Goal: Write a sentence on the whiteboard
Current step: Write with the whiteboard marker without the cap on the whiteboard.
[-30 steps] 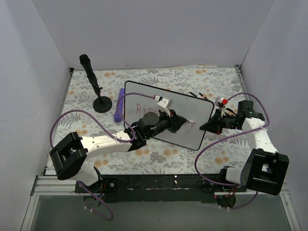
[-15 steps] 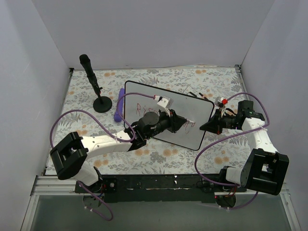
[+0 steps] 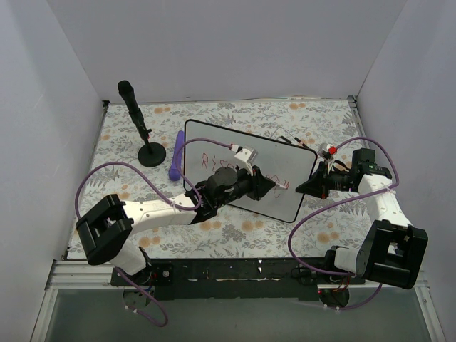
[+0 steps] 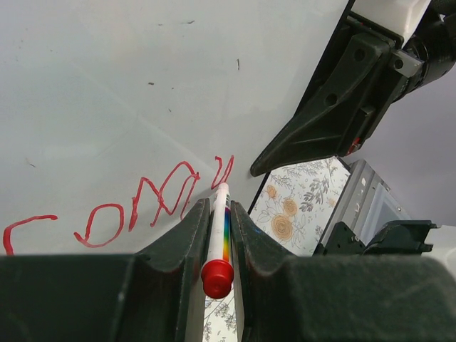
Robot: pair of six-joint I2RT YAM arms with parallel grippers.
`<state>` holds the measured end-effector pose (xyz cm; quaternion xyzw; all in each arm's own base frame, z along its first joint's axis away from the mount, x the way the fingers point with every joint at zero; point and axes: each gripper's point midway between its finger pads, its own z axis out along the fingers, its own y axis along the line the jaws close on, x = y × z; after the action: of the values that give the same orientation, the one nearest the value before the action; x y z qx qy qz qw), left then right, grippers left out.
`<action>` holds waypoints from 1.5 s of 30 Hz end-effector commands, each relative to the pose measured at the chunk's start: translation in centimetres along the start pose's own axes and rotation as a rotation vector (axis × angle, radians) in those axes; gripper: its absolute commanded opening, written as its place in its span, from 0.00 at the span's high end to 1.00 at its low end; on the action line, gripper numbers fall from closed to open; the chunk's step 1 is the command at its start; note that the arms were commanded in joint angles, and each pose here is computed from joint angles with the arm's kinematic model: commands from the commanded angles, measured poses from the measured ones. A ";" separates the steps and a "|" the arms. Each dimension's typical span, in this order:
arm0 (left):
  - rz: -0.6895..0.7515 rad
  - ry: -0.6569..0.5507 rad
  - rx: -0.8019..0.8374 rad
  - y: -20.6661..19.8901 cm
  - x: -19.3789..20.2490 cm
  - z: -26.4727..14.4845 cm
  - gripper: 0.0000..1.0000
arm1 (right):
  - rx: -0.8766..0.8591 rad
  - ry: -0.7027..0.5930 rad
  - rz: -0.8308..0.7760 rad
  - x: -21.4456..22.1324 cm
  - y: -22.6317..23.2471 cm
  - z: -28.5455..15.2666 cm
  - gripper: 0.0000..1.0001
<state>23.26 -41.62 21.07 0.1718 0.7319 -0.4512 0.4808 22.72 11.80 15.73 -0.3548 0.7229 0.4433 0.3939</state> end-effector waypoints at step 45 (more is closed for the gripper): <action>-0.050 -0.110 0.125 -2.0 -3.0 -9.5 1.00 | 0.015 0.038 -0.042 0.4 -0.5 0.2 0.99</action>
<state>18.02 -34.82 25.17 0.1697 0.6871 -0.5107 0.4881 22.63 11.96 15.70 -0.3562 0.7221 0.4456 0.3913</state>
